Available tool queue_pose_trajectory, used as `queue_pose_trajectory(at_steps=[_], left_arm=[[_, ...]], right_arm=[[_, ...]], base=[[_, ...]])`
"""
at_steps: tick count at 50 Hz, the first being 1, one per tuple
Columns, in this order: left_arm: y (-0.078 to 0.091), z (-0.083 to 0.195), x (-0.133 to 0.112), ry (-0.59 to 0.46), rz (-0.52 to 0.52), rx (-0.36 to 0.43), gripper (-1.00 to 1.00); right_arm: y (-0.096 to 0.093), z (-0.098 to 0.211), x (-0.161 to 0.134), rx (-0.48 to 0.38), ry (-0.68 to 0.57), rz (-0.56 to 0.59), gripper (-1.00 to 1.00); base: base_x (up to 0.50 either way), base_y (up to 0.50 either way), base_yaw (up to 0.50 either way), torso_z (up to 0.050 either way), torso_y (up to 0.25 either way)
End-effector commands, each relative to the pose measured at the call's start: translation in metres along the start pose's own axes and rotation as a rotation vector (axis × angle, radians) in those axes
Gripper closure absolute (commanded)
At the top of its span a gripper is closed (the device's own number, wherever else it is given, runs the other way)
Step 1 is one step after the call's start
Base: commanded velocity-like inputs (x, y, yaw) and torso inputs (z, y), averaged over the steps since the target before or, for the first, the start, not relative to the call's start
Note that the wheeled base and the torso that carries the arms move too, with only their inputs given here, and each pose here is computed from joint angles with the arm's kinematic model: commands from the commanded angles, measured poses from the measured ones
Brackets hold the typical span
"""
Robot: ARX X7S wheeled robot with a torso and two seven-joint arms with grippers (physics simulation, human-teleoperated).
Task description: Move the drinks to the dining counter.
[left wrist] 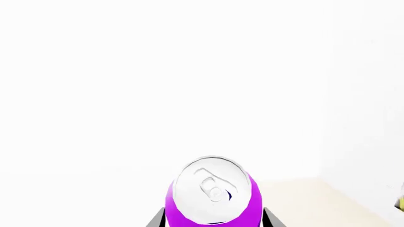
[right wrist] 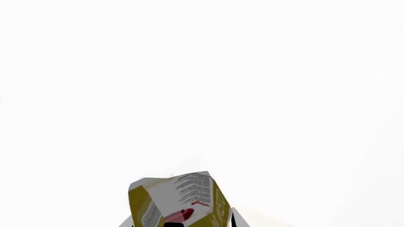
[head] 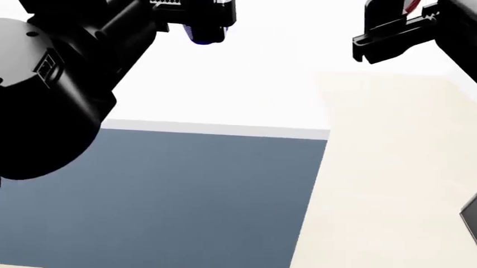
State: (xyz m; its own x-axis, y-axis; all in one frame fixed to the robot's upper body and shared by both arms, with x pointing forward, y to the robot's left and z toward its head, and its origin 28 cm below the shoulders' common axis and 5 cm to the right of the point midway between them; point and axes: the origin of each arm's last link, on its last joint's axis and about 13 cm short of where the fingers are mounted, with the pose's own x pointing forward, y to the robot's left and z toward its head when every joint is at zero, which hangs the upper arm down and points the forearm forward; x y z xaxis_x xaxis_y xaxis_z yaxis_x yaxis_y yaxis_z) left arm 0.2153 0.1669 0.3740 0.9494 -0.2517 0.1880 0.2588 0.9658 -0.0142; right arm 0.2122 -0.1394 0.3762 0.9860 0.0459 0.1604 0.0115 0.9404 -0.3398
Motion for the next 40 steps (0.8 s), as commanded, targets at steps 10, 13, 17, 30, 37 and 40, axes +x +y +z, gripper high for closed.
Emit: queue_pose_trajectory(at_steps=[10,13,17,30,37,40], left_arm=[[0.001,0.0036,0.0,-0.012,0.008,-0.015,1.0],[0.0013,0.0043,0.0,-0.013,0.009,-0.018,1.0],[0.0011,0.004,-0.0002,-0.013,0.009,-0.016,1.0],[0.0011,0.0038,-0.0007,-0.014,0.01,-0.018,1.0],[0.002,0.0048,-0.0006,-0.016,0.012,-0.02,1.0],[0.0019,0.0048,-0.0005,-0.016,0.012,-0.02,1.0]], right_arm=[[-0.002,0.0027,0.0005,-0.021,-0.025,-0.023,1.0],[-0.0014,0.0028,0.0009,-0.032,-0.023,-0.021,1.0],[-0.0014,0.0026,0.0008,-0.042,-0.017,-0.026,1.0],[-0.0006,0.0014,0.0014,-0.064,-0.005,-0.027,1.0],[0.0006,0.0014,0.0023,-0.08,-0.001,-0.02,1.0],[0.0003,0.0016,0.0025,-0.075,-0.005,-0.022,1.0]], base=[[-0.35,0.41,0.0,0.001,0.002],[-0.35,0.41,0.0,0.0,0.003],[-0.36,0.41,0.0,0.0,0.003],[-0.47,0.34,0.0,0.0,0.002],[-0.51,0.27,0.0,0.001,0.003],[-0.51,0.13,0.0,0.0,0.0]])
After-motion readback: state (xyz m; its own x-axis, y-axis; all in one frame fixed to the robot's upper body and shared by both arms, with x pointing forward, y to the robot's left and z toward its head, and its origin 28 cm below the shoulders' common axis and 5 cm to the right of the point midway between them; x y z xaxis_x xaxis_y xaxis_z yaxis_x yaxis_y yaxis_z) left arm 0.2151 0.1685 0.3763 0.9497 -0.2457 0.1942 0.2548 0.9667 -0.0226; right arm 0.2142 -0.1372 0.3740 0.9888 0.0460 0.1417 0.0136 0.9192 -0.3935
